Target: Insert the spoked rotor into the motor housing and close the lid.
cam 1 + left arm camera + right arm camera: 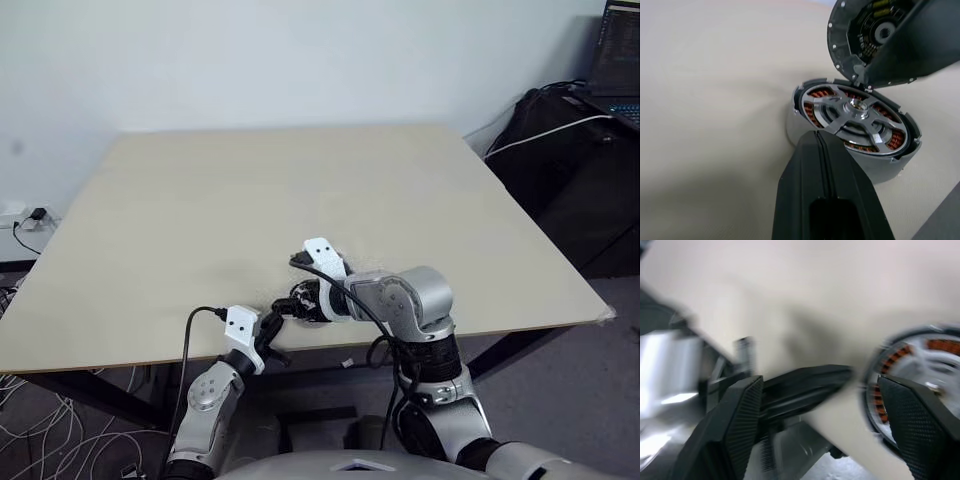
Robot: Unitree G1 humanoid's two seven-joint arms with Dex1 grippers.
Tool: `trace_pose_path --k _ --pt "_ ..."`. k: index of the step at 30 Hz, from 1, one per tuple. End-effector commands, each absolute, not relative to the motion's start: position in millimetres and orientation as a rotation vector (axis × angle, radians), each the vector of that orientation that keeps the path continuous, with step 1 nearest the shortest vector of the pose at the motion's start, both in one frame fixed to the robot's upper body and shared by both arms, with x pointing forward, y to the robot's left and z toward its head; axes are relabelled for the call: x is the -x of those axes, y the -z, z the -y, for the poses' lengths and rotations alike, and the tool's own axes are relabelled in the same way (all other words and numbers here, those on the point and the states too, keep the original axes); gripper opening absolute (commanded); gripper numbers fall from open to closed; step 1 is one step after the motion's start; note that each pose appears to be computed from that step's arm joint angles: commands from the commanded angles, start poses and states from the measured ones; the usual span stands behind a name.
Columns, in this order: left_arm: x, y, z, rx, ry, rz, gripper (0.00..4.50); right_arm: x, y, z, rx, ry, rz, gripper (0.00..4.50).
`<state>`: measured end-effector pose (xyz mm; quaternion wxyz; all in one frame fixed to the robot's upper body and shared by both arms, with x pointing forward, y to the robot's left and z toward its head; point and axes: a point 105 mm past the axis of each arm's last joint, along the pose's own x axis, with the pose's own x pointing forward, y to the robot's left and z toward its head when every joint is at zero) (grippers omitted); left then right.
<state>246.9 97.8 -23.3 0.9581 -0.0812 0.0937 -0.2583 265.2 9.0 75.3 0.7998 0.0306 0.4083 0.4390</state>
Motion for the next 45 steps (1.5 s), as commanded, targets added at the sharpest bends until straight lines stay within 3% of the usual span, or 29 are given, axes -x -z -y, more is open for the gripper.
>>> trace_pose_path --k 1,8,12,23,45 --pt "-253 8 -96 0.177 0.524 -0.133 0.00 -259 -98 -15 0.145 -1.112 -0.676 3.89" --pt "-253 5 -95 0.178 0.523 -0.129 0.00 -266 -79 9 0.789 -1.290 -0.365 3.89" --pt "-252 1 -94 0.178 0.522 -0.125 0.00 -270 -71 17 0.943 -1.353 -0.305 3.89" --pt "-236 -55 -69 0.182 0.529 -0.094 0.00 -271 -47 32 1.152 -1.484 -0.410 3.89" --pt "-231 -55 -84 0.048 0.577 -0.089 0.00 -283 -36 28 1.135 -1.504 -0.500 3.89"
